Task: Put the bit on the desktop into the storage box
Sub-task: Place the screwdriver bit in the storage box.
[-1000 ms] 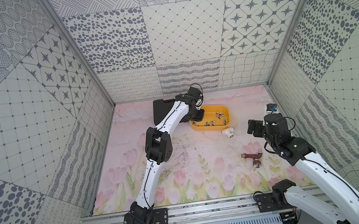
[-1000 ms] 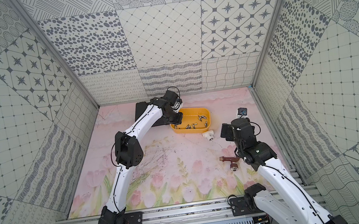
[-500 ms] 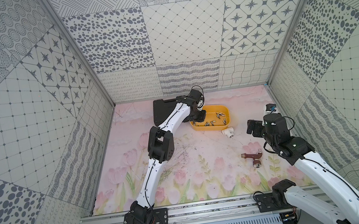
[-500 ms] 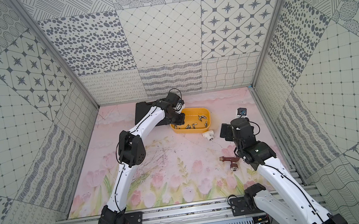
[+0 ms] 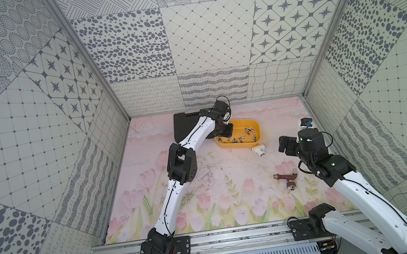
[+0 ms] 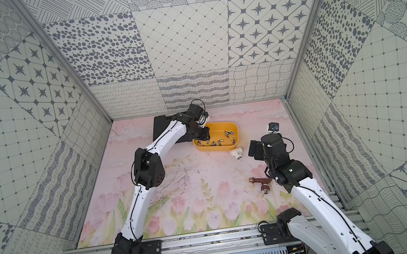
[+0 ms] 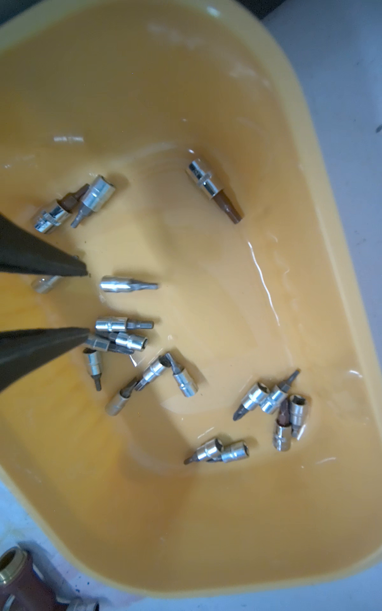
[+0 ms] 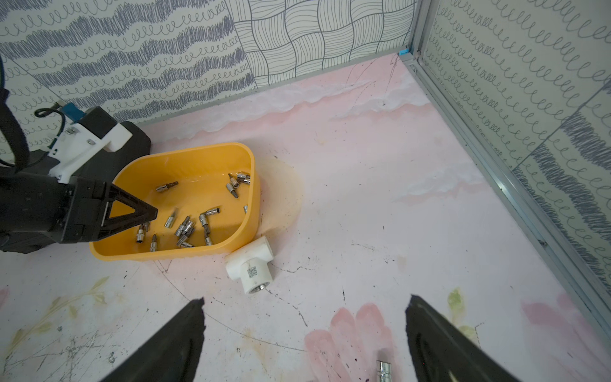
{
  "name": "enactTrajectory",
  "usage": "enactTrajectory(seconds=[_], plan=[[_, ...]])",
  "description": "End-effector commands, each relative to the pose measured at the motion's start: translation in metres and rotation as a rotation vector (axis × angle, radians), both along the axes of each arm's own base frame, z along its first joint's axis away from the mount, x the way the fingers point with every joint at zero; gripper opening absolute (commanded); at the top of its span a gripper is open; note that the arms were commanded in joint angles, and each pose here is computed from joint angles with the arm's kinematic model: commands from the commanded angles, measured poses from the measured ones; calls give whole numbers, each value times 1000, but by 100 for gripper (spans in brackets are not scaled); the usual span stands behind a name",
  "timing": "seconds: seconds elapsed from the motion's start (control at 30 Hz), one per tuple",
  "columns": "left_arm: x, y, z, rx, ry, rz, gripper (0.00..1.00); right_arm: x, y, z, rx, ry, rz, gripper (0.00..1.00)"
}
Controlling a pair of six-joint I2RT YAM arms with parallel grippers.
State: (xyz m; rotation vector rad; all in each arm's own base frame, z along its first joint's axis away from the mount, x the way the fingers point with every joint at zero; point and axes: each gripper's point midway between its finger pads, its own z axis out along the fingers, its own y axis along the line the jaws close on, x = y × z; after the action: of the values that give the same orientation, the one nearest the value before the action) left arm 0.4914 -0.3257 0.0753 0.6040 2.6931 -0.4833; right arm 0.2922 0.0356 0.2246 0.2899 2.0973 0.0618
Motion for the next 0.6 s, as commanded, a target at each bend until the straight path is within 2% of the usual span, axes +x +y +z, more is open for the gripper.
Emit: enactTrajectory(seconds=[0.0,0.1,0.2,0.4,0.57], plan=[[5,4,20,-13,-40,-7,47,1,-1,20,23,-64,-4,97],[1,8,33,-4,-46,-3,59,-2,-2,21,18,-68,-5,97],[-2,13,54,-3,-69,8,67,-4,-4,22,13,-75,-8,97],[-19,23,105,-50,-150,22,76,-8,-8,27,5,-97,-17,97],[-41,46,150,-85,-265,66,85,-11,-11,34,-2,-118,-24,97]])
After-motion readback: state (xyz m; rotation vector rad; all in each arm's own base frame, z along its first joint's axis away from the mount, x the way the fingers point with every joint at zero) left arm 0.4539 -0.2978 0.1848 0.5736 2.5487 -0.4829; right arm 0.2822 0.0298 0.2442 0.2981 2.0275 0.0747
